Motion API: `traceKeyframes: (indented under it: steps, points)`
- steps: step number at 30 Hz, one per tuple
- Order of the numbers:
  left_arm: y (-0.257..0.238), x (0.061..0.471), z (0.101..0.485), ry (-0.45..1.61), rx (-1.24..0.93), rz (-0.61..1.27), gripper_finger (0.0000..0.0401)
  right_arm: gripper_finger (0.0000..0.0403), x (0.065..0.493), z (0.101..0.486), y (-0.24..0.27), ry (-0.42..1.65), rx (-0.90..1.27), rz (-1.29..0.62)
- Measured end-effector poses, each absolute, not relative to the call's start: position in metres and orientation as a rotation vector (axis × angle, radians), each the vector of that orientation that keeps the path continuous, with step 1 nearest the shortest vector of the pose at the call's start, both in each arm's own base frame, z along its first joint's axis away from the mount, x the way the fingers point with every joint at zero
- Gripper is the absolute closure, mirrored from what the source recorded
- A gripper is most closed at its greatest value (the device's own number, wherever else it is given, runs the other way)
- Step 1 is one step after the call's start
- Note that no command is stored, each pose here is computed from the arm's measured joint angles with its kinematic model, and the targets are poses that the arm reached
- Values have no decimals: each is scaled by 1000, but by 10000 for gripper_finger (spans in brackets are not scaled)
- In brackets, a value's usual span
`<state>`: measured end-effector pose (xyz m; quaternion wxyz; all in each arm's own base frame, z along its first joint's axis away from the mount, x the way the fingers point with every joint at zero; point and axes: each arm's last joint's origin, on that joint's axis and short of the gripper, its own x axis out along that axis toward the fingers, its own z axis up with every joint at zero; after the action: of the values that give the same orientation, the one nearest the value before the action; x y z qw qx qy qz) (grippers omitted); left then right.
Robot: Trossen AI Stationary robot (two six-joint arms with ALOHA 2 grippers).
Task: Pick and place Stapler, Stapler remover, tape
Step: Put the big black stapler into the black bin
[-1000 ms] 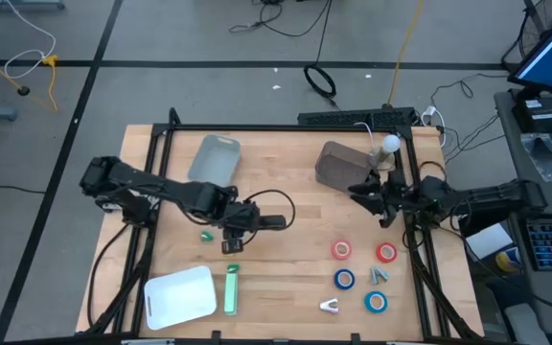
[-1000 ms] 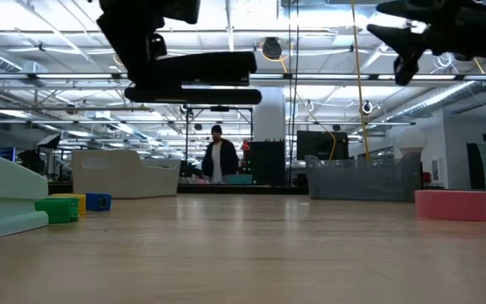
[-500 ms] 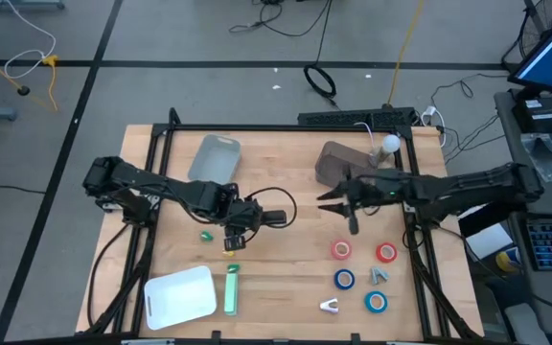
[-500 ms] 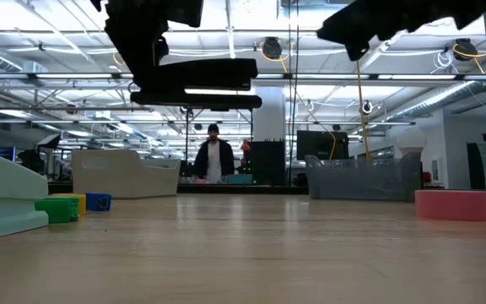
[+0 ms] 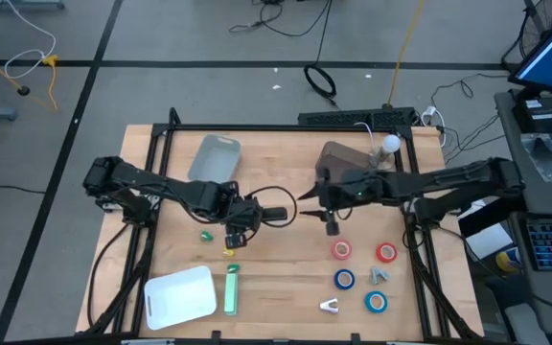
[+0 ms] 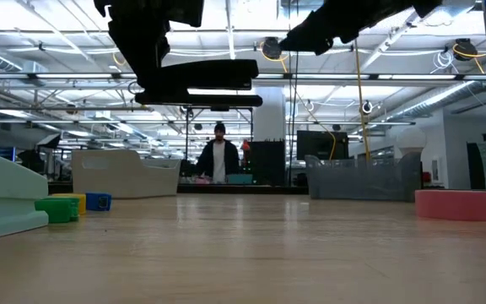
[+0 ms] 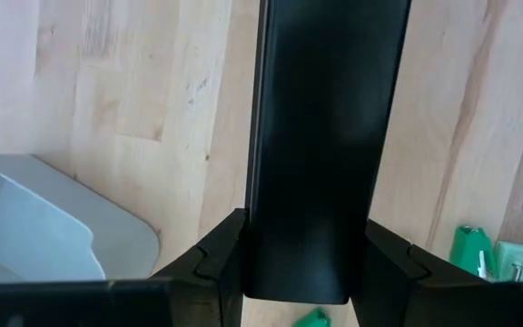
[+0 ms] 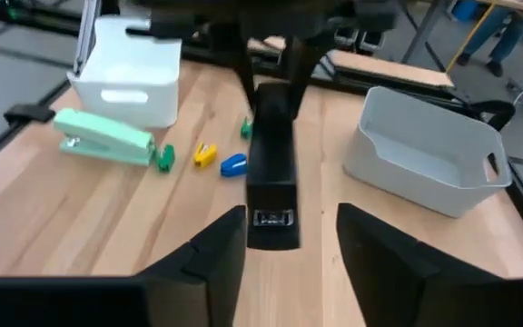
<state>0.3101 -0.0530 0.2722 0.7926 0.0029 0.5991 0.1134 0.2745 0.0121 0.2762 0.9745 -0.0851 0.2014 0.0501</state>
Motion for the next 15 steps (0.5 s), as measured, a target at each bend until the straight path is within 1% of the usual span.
traceKeyframes:
  steps: [7,13,15]
  points:
    - [-53,311,272,1282,9,247,257,175,293,275,14,423,-173,103]
    - [-53,311,272,1280,9,248,257,145,315,280,17,440,-151,105]
    - [-53,311,272,1279,9,248,257,136,323,279,19,473,-162,116]
